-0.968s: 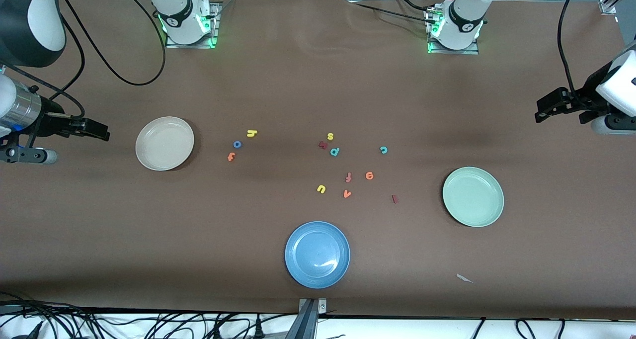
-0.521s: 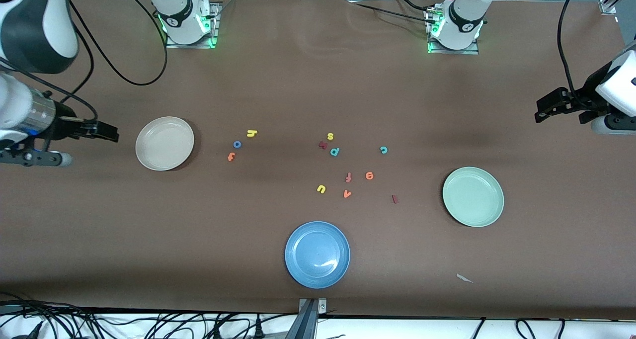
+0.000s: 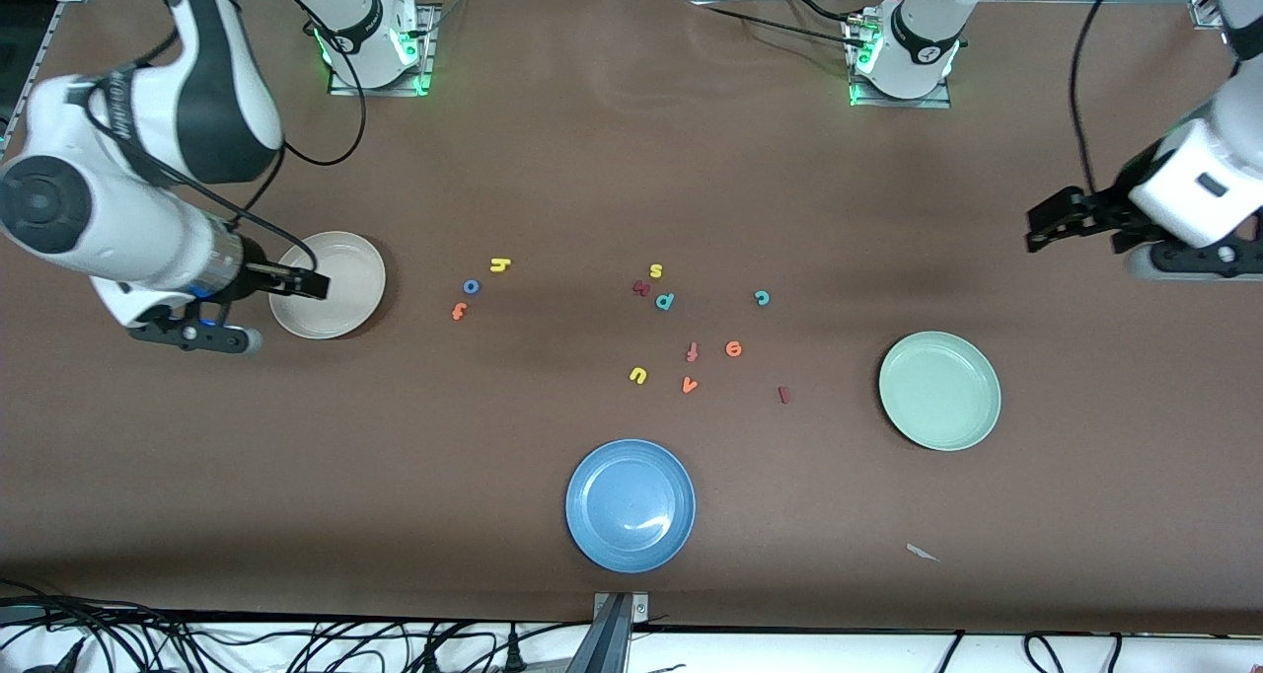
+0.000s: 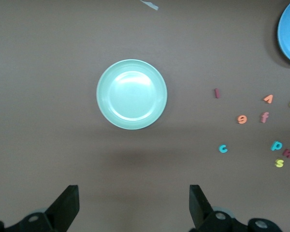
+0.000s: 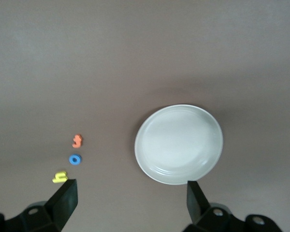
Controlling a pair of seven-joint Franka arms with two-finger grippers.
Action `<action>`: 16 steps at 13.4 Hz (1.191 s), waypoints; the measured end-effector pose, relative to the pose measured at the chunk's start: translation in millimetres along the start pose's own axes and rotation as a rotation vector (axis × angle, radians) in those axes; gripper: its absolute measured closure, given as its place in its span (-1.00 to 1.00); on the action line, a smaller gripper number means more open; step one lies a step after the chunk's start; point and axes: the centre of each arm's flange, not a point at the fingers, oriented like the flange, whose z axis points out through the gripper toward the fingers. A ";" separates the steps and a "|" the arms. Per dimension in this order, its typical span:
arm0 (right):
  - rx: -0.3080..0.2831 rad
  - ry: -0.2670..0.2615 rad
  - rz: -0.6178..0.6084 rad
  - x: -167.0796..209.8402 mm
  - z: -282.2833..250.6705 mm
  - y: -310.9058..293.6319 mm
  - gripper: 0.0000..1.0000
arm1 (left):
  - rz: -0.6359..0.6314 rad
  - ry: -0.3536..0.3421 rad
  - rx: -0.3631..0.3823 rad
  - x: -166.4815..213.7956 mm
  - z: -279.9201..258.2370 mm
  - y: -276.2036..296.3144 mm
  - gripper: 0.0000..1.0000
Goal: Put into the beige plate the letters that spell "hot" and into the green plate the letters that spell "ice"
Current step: 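Move the right gripper toward the orange 3 while the left gripper reaches the teal c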
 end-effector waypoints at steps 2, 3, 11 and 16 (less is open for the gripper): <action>-0.006 -0.007 0.051 0.5 19.0 -19.0 -1.00 | -0.024 -0.001 -0.006 3.0 14.9 35.3 -1.00; -0.003 -0.003 0.058 2.0 30.0 -26.3 -1.00 | -0.034 0.002 -0.010 4.2 26.0 51.7 -1.00; 0.014 0.030 0.116 -23.8 117.4 -73.9 -1.00 | -0.066 0.036 -0.050 -5.4 140.5 136.5 -1.00; 0.053 0.088 0.141 -49.3 173.1 -91.8 -1.00 | -0.112 0.032 -0.012 -25.8 238.1 198.4 -1.00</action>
